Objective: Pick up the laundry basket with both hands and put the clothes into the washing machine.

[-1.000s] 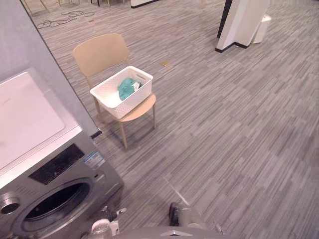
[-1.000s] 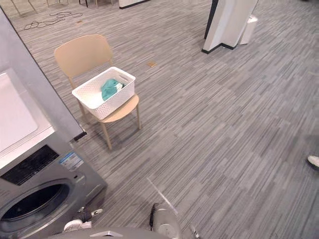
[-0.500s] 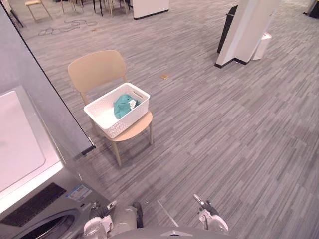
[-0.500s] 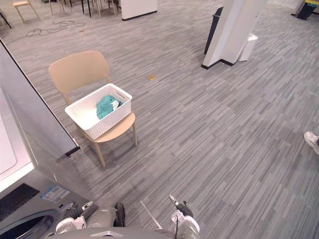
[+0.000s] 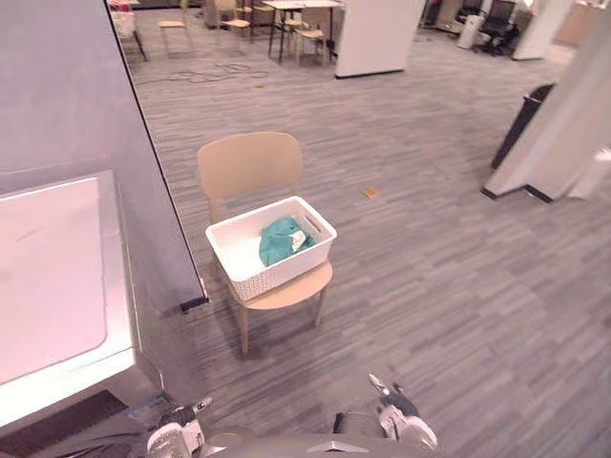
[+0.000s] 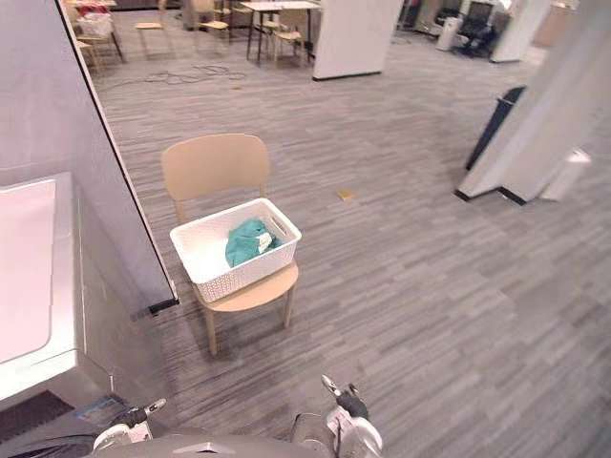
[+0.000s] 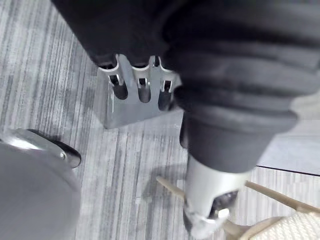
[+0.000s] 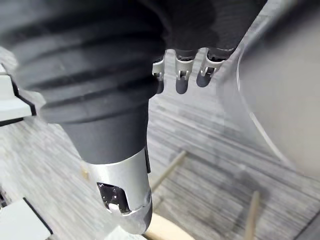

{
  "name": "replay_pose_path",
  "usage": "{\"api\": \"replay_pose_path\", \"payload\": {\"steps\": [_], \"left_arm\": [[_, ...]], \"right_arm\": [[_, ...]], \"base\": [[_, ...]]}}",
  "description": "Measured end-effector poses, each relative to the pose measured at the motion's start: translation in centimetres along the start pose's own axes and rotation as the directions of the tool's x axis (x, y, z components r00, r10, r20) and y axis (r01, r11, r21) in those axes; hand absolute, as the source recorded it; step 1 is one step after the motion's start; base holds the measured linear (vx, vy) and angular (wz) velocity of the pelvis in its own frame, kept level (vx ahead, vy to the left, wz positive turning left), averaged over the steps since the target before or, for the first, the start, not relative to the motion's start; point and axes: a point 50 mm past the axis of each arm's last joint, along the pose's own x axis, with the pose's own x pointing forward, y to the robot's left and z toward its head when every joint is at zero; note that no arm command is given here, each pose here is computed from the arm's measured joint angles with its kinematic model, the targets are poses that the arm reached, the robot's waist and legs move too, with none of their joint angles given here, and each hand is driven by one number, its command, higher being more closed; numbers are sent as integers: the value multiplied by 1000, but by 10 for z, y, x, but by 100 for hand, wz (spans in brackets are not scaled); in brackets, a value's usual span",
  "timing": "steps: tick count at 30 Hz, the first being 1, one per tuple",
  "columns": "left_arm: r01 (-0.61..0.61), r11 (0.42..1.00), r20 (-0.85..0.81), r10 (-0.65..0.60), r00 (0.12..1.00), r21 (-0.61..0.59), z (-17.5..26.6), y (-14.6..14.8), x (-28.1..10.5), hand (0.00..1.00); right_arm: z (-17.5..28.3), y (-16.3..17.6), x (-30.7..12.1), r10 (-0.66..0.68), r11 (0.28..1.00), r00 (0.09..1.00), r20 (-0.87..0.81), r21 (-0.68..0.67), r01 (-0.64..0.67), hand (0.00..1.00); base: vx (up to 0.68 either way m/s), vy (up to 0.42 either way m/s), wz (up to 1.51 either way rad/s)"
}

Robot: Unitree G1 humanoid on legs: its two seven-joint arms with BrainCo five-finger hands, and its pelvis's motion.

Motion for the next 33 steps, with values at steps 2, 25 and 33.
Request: {"api": "replay_pose_path", "payload": {"steps": [2,25,33], "left_arm": [[30,998,49,-32,998,50,3,-4,-1,0],[46,998,59,-49,997,38,-5,-3,-4,0],[51,999,47,-51,998,15,-7,-8,-5,0]], "right_arm": [[-10,-13,-4,-36,999,999,-38,-11,36,0],[21,17,9,-9,993,999,53,121,2,0],[-4,57,4,131,991,991,-22,13,-131,0]], "base": [[108,-379,57],[42,-282,72],[79,96,-5]]}}
